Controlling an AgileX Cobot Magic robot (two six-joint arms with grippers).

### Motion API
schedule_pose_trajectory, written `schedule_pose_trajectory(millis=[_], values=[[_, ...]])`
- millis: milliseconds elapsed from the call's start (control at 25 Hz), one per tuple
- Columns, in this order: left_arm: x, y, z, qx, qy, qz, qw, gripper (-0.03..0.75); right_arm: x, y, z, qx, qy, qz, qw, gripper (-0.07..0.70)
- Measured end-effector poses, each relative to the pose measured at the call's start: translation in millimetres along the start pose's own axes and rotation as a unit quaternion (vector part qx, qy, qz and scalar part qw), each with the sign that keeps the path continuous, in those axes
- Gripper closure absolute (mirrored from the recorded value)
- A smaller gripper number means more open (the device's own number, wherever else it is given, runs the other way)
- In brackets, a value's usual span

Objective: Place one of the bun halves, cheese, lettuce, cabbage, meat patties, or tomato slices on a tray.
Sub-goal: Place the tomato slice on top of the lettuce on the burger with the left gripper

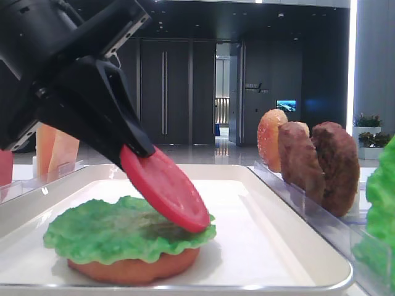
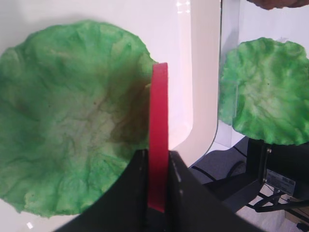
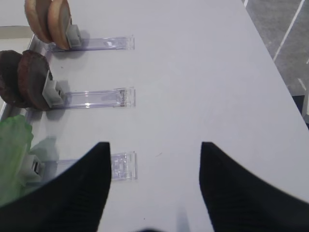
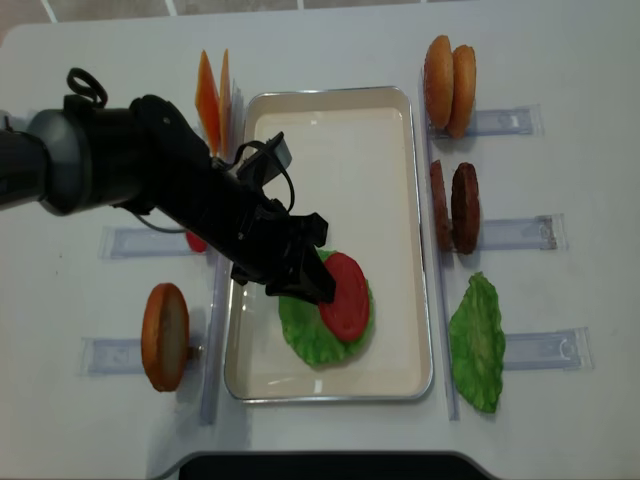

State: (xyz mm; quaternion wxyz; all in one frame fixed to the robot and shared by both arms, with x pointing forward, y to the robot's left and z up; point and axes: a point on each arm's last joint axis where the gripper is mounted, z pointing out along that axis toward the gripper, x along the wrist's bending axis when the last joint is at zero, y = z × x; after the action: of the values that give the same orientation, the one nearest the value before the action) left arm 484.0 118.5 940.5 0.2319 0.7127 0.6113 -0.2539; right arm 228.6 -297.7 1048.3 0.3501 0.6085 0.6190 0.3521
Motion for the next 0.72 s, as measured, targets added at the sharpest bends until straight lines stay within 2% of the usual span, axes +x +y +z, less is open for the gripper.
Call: schedule_pose_trajectory(millis=[480, 720], values=[[1.9, 0.5, 2.8, 0.004, 0.000, -0.005, 1.0000, 0.644, 0.0, 0.0, 0.0, 0.000, 0.000, 0.000, 1.0000, 0.239], [1.9, 0.5, 2.8, 0.004, 0.000, -0.005, 1.0000, 0.563, 0.0, 0.0, 0.0, 0.000, 0.000, 0.000, 1.0000, 0.239]])
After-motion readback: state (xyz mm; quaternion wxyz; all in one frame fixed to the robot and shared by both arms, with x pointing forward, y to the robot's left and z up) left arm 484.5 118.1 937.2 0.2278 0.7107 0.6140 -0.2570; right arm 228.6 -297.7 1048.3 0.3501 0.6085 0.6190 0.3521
